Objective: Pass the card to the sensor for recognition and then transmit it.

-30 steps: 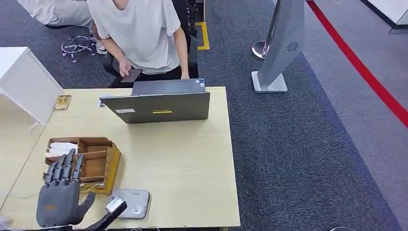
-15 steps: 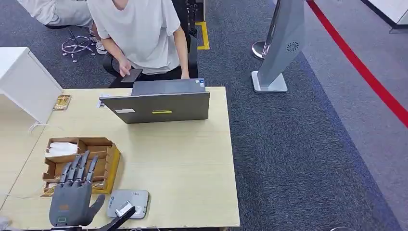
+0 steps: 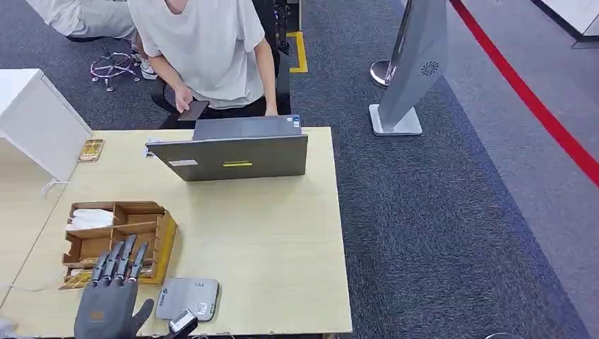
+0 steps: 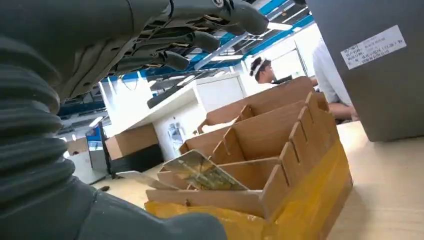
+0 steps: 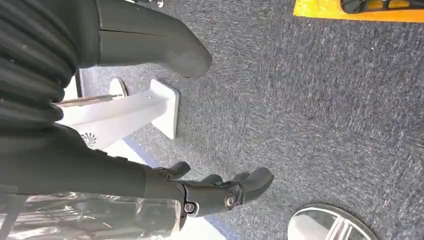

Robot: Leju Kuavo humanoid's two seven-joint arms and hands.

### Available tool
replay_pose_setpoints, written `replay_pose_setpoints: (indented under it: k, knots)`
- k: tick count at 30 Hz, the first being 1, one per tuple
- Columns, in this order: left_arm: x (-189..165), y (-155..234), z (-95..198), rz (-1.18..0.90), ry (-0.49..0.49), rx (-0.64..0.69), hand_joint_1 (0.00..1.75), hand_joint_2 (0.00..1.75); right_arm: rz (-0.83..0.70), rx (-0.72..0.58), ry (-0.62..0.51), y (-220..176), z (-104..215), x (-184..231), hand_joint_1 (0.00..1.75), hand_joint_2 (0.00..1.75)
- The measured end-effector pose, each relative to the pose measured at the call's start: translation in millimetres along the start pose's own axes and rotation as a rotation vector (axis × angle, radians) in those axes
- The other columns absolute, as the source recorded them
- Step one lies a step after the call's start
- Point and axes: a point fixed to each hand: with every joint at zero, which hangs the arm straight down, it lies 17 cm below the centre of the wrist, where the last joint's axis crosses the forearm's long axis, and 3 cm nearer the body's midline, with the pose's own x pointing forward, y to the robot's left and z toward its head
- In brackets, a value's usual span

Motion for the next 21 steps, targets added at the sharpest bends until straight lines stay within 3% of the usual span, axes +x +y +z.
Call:
replay_pose_setpoints:
  k: [21]
  knots:
    - [-15,-11,13,-0.042,0.002,-0.032,0.00,1.75,0.008,-0.005,0.012,-7,0,-6,0.00,1.75]
